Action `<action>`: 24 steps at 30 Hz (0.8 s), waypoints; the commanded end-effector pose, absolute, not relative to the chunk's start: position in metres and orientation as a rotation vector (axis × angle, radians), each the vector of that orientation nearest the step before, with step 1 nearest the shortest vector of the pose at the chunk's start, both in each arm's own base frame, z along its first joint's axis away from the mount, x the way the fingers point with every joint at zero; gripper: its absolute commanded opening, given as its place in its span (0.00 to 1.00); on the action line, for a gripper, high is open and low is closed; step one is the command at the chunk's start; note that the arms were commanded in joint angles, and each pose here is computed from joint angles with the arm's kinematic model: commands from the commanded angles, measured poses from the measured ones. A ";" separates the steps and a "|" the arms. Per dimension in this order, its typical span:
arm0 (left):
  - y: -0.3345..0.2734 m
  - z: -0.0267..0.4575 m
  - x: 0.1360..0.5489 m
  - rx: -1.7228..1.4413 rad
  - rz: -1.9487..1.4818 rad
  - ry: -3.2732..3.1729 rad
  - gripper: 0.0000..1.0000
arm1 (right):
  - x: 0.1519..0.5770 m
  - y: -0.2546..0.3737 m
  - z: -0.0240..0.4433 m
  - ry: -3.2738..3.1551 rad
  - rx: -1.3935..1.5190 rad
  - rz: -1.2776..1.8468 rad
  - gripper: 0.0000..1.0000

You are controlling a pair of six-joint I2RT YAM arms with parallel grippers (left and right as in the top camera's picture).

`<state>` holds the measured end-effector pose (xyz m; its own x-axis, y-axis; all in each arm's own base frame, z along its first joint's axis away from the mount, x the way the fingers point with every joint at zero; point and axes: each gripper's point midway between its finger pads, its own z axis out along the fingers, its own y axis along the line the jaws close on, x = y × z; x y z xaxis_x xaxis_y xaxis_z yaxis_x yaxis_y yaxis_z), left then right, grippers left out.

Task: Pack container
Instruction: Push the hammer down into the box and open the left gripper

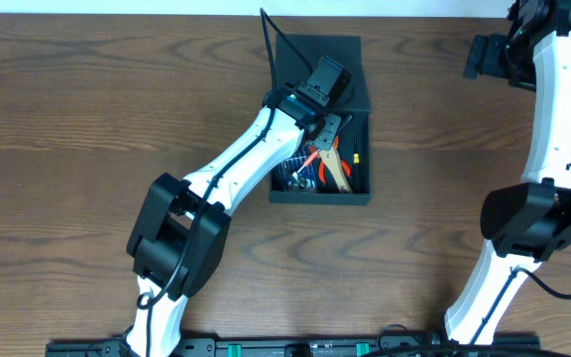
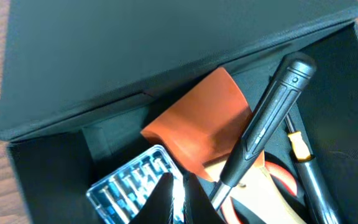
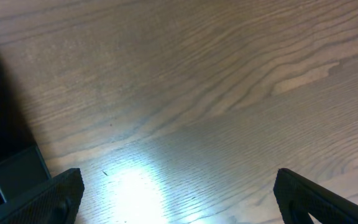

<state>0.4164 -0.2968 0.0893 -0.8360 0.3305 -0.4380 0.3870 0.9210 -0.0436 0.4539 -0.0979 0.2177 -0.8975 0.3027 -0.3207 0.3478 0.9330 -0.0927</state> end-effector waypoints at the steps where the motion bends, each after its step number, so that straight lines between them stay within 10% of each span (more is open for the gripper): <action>1: -0.307 0.084 0.412 0.505 -0.262 2.679 0.06 | 0.454 -0.099 0.227 2.759 0.498 -0.216 0.99; 24: -0.332 0.063 0.391 0.600 -0.276 2.707 0.06 | 0.454 -0.099 0.227 2.759 0.498 -0.216 0.99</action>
